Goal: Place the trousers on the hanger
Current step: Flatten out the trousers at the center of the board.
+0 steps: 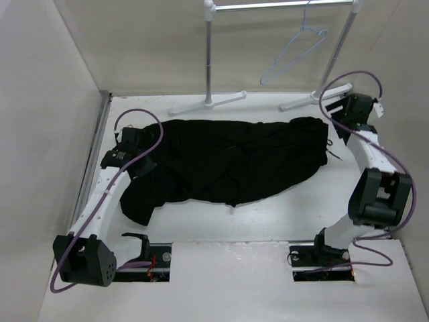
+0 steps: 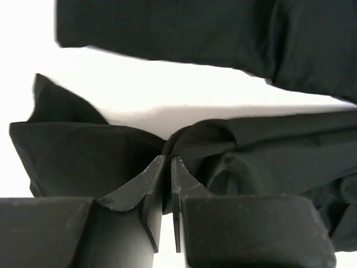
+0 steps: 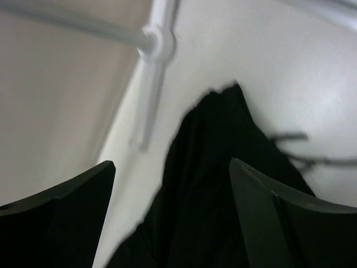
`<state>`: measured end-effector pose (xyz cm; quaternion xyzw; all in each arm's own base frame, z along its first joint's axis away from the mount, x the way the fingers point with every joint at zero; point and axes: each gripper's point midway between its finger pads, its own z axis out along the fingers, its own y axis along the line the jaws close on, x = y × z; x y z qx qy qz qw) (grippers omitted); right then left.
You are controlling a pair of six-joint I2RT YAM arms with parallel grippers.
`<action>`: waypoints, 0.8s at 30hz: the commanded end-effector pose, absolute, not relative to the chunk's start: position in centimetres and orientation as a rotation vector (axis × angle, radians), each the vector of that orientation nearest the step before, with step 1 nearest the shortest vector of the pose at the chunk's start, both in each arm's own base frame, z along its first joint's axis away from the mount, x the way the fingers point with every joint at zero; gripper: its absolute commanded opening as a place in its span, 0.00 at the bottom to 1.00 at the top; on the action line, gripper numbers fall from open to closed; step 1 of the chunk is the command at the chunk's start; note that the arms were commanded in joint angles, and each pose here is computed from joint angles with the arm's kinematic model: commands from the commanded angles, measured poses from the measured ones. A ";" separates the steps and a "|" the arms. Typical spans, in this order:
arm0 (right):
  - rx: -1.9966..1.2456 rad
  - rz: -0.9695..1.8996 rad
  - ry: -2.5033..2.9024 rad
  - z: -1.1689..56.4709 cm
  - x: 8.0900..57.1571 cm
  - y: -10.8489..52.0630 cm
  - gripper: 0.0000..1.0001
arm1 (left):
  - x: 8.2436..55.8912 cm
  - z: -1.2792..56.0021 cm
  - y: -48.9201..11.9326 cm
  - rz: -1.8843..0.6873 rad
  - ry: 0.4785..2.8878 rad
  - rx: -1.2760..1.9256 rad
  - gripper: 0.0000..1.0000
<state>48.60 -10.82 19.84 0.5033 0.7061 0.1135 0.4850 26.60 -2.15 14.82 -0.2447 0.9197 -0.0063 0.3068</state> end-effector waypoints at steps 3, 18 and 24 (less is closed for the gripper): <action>1.216 0.166 1.811 16.3 39.2 -6.5 0.78 | 29.2 13.3 -1.3 -0.015 2.422 -0.655 0.08; 1.338 0.216 1.998 7.1 33.1 -6.1 0.74 | 38.5 14.5 4.9 0.098 2.216 -0.964 0.73; 1.356 0.251 1.994 6.1 36.1 -6.7 0.48 | 42.1 6.8 4.2 0.058 2.365 -1.029 0.68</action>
